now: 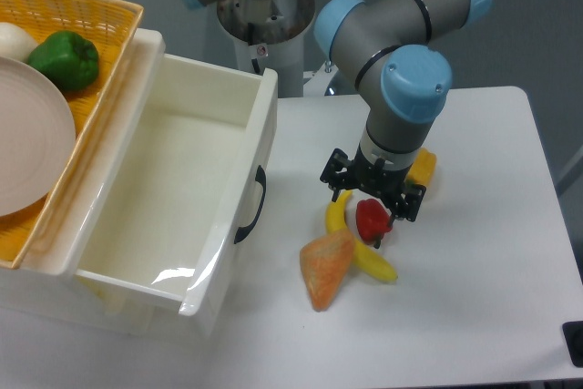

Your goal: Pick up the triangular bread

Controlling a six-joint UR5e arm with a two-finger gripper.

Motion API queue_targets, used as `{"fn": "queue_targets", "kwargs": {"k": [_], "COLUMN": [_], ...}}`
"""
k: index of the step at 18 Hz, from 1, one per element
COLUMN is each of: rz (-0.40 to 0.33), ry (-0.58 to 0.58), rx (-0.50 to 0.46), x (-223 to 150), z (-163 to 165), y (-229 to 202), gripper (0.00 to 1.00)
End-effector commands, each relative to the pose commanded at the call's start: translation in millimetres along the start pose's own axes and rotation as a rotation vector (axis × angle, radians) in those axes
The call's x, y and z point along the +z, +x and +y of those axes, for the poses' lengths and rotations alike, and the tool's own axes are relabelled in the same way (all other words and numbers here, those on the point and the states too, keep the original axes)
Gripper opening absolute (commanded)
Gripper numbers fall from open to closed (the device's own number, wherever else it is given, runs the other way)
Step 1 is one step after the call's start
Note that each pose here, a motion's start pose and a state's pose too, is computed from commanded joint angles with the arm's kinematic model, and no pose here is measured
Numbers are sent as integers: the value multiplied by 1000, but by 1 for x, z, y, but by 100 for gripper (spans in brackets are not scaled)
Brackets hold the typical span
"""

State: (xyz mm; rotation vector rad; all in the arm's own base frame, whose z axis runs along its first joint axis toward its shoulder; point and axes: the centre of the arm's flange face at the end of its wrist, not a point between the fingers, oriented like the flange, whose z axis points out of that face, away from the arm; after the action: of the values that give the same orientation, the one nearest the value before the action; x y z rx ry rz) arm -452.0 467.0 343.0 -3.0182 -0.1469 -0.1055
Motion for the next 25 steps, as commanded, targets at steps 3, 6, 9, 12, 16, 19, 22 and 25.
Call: {"fn": "queue_targets", "kwargs": {"k": [3,6,9,12,16,19,22,25], "rz": [-1,-40,-69,-75,-55,-35,4,22], "ry": [1,34,5,-60,-69,-68,-36,-41], "rx": [-3,13,31,60,68,74,66,63], "x": [9,25,38,61,75,85,92,103], "z": [0,-1,-6,-16,-20,-25,-29,-29], "y": [0,-2,-2,6,10,13,15,14], "gripper": [100,100,100,100,100,100,100,100]}}
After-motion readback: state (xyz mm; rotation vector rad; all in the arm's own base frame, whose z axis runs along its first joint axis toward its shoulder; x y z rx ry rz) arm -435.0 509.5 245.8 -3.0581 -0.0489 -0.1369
